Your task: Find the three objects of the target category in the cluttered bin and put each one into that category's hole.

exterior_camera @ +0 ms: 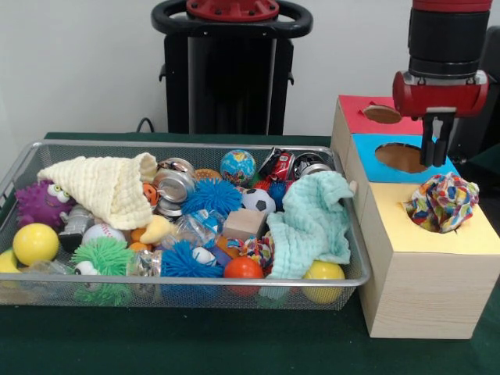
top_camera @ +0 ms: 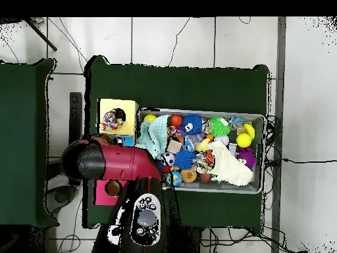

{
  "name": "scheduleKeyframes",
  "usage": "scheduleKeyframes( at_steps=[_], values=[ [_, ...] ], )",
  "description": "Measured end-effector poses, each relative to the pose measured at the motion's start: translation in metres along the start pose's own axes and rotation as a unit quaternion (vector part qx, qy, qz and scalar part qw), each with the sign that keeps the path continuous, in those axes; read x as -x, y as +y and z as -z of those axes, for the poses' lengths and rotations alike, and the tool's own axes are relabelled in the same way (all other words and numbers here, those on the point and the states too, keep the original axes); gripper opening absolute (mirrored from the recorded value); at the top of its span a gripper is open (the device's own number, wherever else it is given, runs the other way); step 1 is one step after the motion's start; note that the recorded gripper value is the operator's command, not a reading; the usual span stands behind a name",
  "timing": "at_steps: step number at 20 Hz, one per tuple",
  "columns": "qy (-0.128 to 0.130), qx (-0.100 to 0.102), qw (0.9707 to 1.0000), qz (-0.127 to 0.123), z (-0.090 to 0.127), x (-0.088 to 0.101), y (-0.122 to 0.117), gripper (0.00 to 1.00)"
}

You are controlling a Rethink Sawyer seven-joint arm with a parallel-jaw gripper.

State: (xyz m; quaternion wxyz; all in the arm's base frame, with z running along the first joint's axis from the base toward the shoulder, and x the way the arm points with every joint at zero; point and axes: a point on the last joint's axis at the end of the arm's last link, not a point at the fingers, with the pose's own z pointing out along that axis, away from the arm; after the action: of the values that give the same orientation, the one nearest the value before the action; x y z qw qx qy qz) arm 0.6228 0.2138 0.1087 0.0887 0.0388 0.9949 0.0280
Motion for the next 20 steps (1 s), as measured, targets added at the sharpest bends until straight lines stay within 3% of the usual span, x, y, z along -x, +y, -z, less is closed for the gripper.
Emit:
scheduleKeyframes(
  at_steps=[7, 11, 20],
  values=[
    [-0.029, -0.010, 0.9995, 0.006, -0.014, 0.006, 0.001, 0.00],
    [-0.034, -0.012, 0.9992, 0.015, -0.025, 0.003, 0.010, 0.00],
    [-0.043, -0.018, 0.9987, 0.021, -0.027, 0.006, 0.016, 0.00]
  ],
)
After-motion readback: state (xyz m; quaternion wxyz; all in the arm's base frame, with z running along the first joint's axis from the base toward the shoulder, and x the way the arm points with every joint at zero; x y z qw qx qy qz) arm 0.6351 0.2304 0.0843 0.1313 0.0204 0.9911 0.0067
